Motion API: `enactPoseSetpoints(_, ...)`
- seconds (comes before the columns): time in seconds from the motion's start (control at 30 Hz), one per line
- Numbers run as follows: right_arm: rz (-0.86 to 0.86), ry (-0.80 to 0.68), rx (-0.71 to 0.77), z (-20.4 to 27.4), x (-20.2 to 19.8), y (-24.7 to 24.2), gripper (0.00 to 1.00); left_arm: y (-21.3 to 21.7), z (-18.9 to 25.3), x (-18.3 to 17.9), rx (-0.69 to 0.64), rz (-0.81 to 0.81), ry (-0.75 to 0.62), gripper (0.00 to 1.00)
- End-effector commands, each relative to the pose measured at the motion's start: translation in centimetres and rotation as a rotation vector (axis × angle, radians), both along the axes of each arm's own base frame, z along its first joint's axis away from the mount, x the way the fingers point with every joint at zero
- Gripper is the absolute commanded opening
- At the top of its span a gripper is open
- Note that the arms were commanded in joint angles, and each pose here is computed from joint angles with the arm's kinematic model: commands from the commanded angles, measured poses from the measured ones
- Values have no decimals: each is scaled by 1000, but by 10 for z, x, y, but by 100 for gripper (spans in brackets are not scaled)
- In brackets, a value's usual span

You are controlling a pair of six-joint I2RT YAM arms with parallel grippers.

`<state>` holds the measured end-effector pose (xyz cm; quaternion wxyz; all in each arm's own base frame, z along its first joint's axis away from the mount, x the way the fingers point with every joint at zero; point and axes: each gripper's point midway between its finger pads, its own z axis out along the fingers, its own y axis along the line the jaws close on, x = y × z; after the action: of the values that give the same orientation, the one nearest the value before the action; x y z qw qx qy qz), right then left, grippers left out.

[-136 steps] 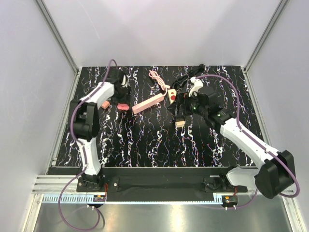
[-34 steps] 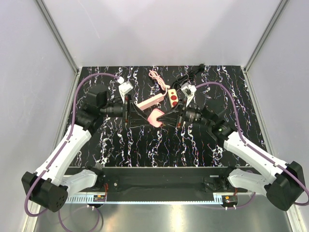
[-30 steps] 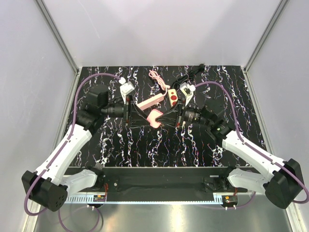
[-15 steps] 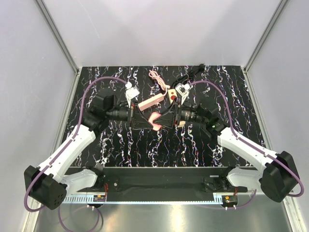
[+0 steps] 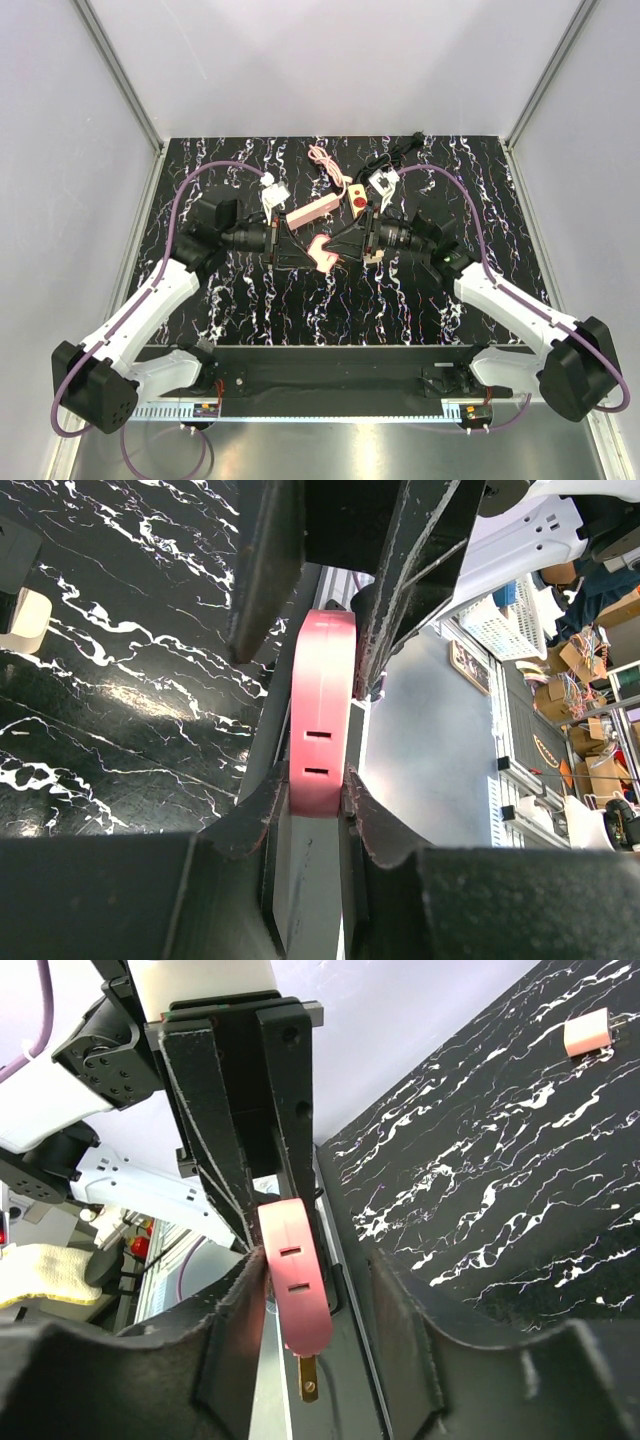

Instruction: Insert the plug

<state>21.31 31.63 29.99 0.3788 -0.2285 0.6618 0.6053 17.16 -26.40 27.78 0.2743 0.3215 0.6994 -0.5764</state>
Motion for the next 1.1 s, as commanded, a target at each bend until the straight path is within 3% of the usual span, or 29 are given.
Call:
enactPoseSetpoints(0.0,8,-69,30,20,-4,-4,49,-2,12,-1,-37,-31,-55,0)
enactPoseSetpoints(0.3,31,-103,44,24,-13,-9,41,-2,11,-3,-39,-48,-50,0)
enactPoseSetpoints(0.33,33,-99,51,24,-13,-8,24,-3,11,-3,-39,-50,-48,0)
enactPoseSetpoints(0.43,71,-92,82,30,-17,-6,0,-3,12,-2,-40,-50,-45,3)
enactPoseSetpoints(0.57,101,-81,95,31,-19,-3,0,-5,22,-1,-57,-60,-55,5)
enactPoseSetpoints(0.6,102,-81,95,30,-18,-3,0,-5,24,-1,-60,-61,-54,10)
enactPoseSetpoints(0.63,106,-79,98,31,-19,-2,0,-5,25,-1,-61,-56,-55,39)
enactPoseSetpoints(0.67,106,-78,98,31,-19,-2,0,-5,28,1,-63,-48,-61,50)
enactPoseSetpoints(0.77,112,-83,109,35,-20,-2,0,-6,35,1,-77,-40,-78,67)
enactPoseSetpoints(0.87,118,-87,121,40,-20,-1,0,-8,40,4,-89,-37,-76,66)
enactPoseSetpoints(1.0,137,-72,128,40,-17,4,0,-11,33,8,-79,-39,-43,50)
enactPoseSetpoints(1.07,145,-62,125,39,-15,5,0,-11,32,9,-77,-37,-38,48)
